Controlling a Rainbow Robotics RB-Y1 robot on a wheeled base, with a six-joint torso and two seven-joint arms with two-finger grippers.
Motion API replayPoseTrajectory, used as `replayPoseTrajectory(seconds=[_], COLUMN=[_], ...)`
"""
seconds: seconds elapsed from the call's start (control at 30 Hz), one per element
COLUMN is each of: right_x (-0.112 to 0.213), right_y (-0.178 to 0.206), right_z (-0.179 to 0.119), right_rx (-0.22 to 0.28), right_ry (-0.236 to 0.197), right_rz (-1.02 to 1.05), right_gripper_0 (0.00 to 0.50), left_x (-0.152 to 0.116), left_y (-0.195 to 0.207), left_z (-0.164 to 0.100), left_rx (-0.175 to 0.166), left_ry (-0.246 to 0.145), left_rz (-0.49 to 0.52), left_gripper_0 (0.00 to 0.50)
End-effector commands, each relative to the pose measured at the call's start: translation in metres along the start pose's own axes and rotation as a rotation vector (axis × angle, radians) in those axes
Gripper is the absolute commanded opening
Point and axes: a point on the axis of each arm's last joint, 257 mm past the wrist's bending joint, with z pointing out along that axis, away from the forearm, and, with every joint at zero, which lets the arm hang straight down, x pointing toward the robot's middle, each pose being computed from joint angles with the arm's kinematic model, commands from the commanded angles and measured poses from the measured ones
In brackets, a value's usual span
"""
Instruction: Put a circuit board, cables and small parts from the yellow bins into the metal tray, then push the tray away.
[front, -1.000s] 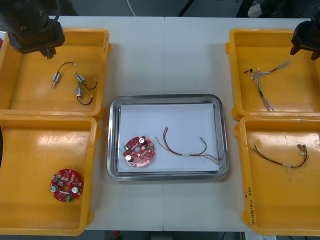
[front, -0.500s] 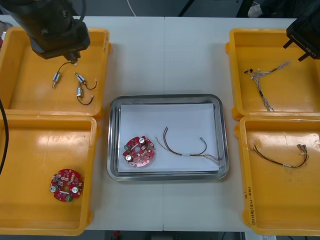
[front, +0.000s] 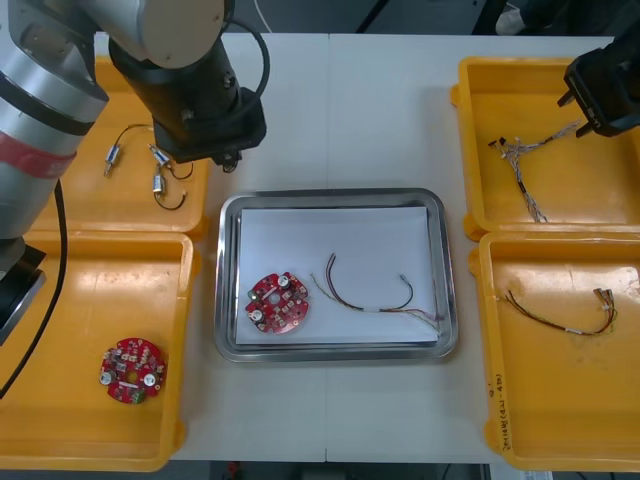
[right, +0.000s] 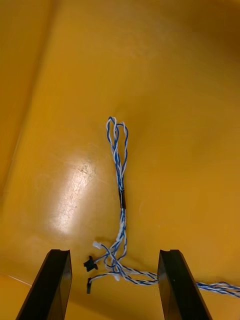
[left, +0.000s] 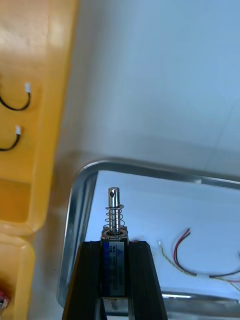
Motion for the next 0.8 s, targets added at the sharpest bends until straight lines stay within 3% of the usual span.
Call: replayPoseTrajectory(seconds=[0.03,0.23,0.8], right_x=[0.006,0.015,0.034], right_y=[0.042,0.036,0.023], right_z=[-0.018,0.001,0.038], right_rx=[-0.095,-0.088,-0.077], right_ry=[-0.001,0.012,0.014], right_rz=[0.026,0.059,0.105], right_gripper_0=[0.500,0.500,0.500], left_x=[0.030,0.050,0.080], left_y=[-0.015,-0.020,-0.020], left_z=[0.009,0.034,0.084], left_rx=[0.004,0.010,0.020], left_ry=[0.048,0.062,0.034], left_rz=[0.091,0.134,0.188], left_gripper_0=[0.000,0.001,0.001])
